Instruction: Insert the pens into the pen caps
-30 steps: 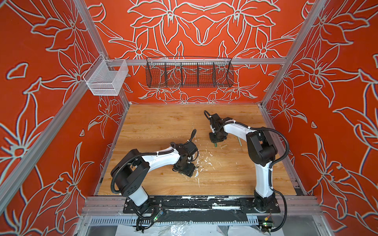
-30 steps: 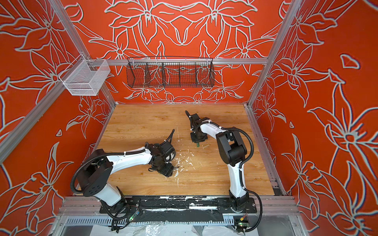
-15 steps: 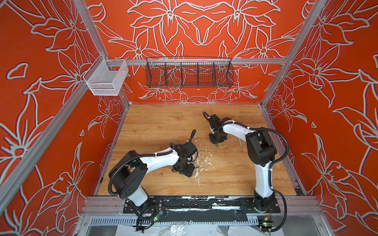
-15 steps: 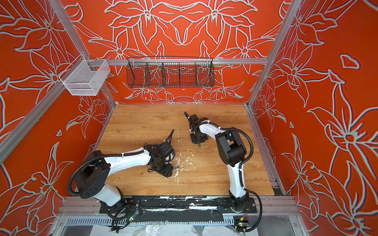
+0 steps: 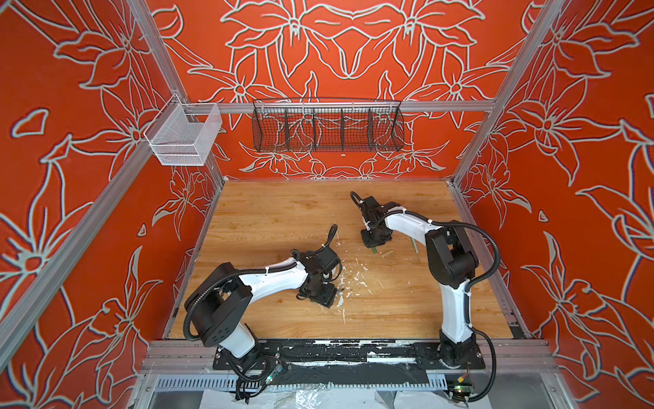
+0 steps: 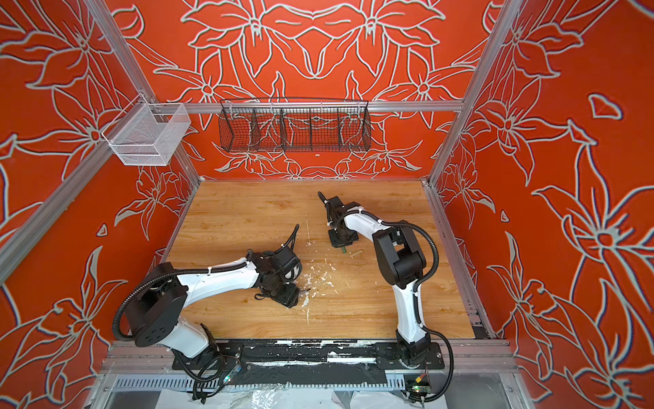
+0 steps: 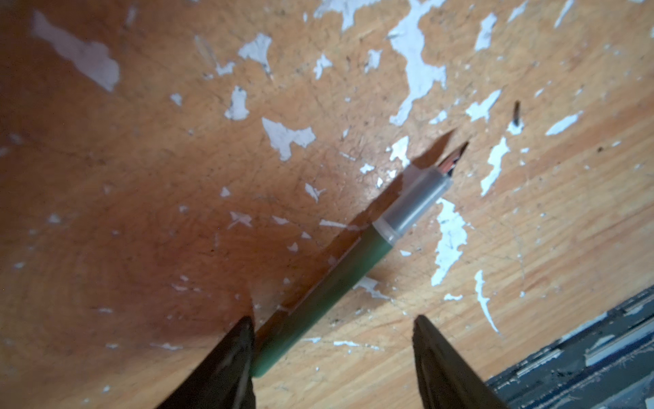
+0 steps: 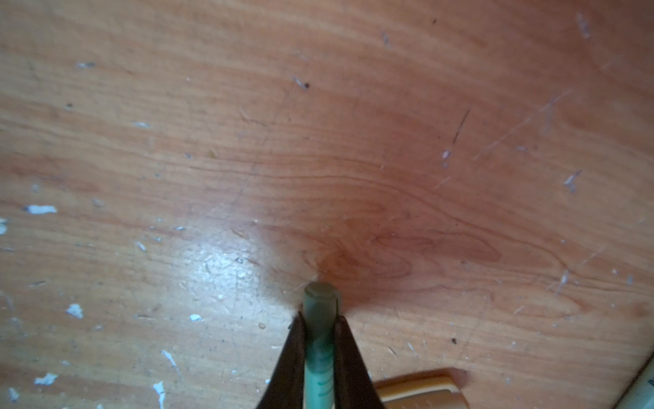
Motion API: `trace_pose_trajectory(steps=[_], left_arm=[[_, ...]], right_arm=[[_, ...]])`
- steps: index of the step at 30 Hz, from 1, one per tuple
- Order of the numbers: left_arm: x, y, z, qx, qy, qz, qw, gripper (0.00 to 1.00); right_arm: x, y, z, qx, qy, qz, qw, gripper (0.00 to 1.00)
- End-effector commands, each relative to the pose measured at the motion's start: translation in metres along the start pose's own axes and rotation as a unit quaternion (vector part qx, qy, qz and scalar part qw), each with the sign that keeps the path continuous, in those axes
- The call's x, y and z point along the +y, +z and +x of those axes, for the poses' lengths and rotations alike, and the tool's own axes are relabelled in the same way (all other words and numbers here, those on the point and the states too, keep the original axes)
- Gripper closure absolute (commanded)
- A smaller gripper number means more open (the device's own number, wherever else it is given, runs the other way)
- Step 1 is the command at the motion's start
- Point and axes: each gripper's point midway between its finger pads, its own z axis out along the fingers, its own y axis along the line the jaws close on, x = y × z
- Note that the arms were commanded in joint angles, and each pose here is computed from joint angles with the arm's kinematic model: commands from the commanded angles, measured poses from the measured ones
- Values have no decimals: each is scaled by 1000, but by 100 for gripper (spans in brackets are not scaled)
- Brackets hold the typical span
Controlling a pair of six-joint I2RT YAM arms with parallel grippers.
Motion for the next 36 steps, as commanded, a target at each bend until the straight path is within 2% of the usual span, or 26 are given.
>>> trace_pose_trajectory(steps=[1,8,12,15,18,20,25,31,36], left_arm=[[0,-1,8,15,0,-3,1000,29],[4,14,18,61,15,-34,997,29],[7,16,15,60,21,-45,997,32],[-2,15,10,48,25,-24,998,38],[-9,13,6,40,24,-6,999,52],[-8,13,8,41,19,-8,999,57],[-5,13,16,44,9,-12,999,64],[-3,13,16,37,14,-25,999,69],[-4,15,20,42,14,-24,999,72]], right_arm=[[4,-13,3,-3,-2,-12,1000,85],[9,-28,1,-20,3,-34,999,85],[11,-34,2,-30,8,-44,999,85],[12,-35,5,-30,9,-49,998,85],[12,-37,7,-34,14,-56,998,85],[12,-40,8,-38,17,-60,997,85],[14,-46,5,-54,28,-77,995,85],[21,-57,1,-80,44,-115,989,85],[20,-65,1,-93,50,-120,987,85]])
